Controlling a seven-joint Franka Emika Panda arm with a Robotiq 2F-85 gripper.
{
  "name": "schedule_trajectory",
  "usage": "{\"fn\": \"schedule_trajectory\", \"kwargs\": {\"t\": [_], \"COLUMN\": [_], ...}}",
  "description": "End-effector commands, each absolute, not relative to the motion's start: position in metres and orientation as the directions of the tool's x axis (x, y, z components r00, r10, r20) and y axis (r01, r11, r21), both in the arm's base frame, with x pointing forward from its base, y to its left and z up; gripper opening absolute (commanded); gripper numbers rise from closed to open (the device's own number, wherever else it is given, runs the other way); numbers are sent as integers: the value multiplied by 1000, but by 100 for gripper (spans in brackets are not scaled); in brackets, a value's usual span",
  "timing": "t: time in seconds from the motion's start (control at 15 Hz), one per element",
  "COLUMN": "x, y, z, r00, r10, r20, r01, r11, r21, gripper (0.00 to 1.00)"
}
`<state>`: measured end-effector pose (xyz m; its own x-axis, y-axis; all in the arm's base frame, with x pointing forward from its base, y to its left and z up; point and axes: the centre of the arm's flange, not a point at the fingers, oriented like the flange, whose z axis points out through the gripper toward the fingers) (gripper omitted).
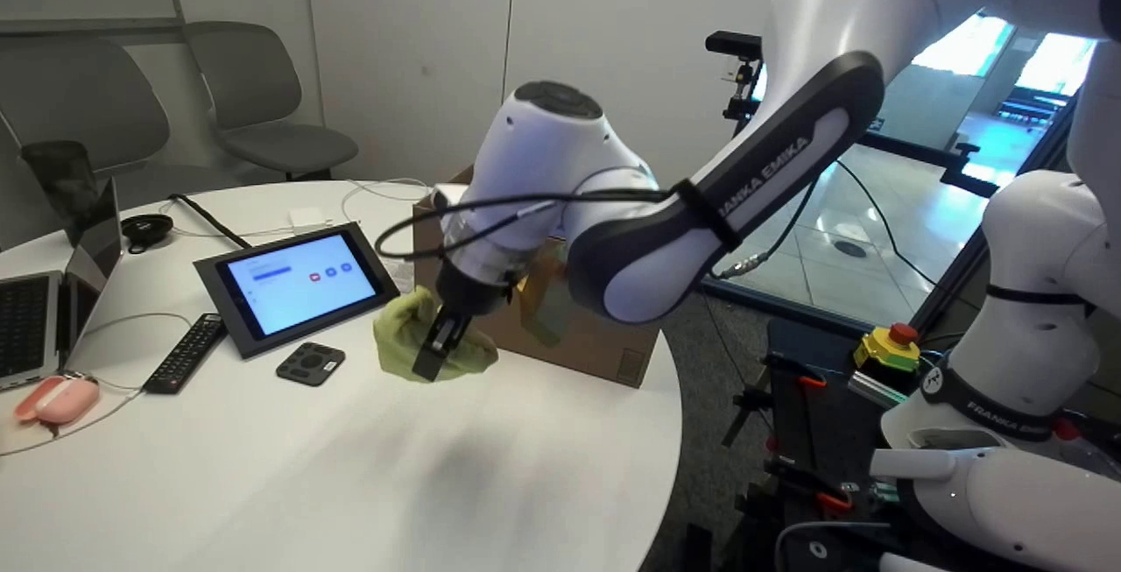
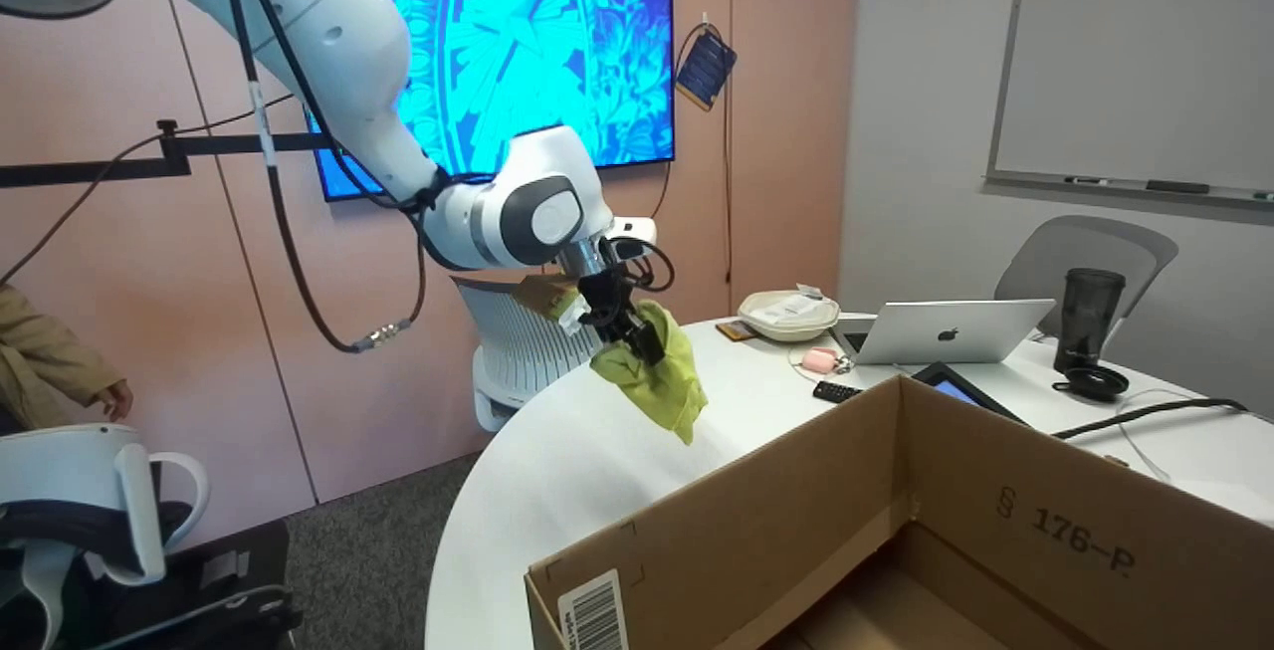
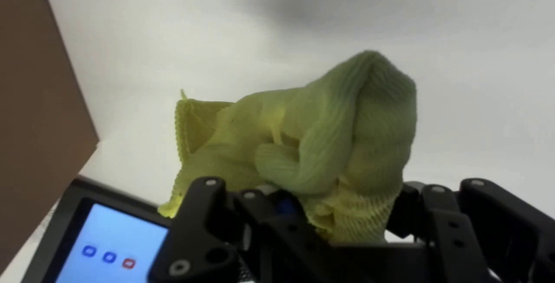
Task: Put the marker in the towel, fold it then put it in the box
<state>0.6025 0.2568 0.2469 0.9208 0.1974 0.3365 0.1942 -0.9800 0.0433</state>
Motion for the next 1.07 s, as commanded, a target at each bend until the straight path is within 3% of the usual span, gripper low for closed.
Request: {"fn": "schedule_trajectory", "kwargs": {"t": [0.0,0.47,1.0], "x": [582,584,602], "y": [214,128,8], "z": [325,417,412], "r00": [898,807,687], "r10": [75,-184,-545], "r20": [434,562,481], "r01": [61,-230,-595], "r11": [-997,-973,-801], "r21": [45,12,-58], "gripper": [4,4,4]}}
